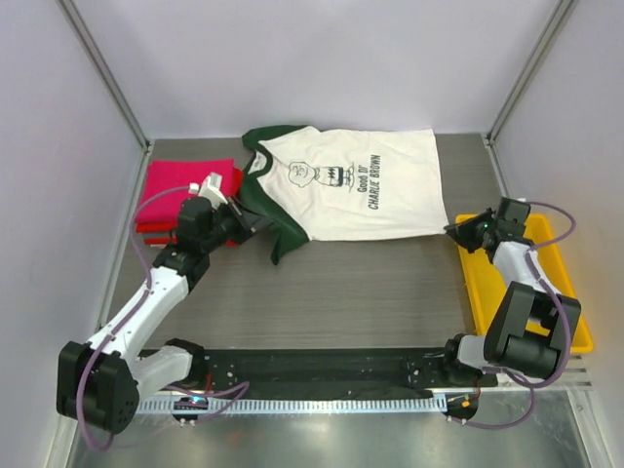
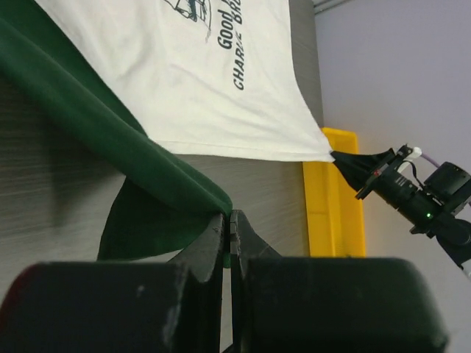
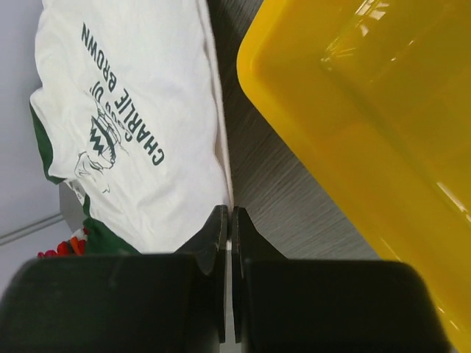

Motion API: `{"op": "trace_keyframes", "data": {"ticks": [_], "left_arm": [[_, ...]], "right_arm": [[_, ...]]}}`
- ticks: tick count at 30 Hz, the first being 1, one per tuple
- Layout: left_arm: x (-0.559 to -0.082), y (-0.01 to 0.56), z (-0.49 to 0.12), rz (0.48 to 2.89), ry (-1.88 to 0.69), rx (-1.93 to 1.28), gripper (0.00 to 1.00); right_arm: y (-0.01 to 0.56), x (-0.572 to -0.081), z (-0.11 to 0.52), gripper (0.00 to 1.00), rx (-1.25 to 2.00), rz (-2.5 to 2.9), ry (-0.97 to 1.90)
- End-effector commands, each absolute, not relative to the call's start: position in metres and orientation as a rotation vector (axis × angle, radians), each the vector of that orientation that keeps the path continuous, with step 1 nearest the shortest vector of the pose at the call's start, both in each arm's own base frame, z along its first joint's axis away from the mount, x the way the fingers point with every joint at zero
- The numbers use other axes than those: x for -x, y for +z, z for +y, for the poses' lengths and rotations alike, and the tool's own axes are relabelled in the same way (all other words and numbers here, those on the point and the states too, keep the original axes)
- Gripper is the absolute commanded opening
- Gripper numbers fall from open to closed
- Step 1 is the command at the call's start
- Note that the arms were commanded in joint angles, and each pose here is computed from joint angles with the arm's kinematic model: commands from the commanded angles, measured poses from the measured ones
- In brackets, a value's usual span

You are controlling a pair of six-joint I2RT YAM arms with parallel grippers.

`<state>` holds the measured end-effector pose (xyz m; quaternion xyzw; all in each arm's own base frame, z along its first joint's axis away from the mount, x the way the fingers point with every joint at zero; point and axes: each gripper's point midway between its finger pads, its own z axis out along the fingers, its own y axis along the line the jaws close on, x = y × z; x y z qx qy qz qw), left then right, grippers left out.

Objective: Fold and stack the t-shirts
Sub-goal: Flatten the tshirt out, then fold the tshirt

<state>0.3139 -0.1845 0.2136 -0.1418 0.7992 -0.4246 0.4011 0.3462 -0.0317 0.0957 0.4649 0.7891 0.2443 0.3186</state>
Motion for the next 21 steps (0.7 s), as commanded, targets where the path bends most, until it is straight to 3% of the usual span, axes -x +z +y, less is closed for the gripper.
{"op": "trace_keyframes", "data": {"ticks": [1, 9, 21], "left_arm": [[-0.303, 0.224, -0.177, 1.983, -1.005, 0.305, 0.0], [-0.281, 0.206, -0.162, 2.059, -0.928, 0.361, 0.0], [-0.237, 0.229, -0.142, 2.032, -0.904, 0.374, 0.0]], "right_arm": [[0.111, -0.334, -0.057, 0.01, -1.206, 2.014, 0.555], [0.104, -0.311, -0.048, 0.01, -1.159, 2.097, 0.566], [0.101, -0.275, -0.043, 0.01, -1.08, 2.205, 0.465]]}}
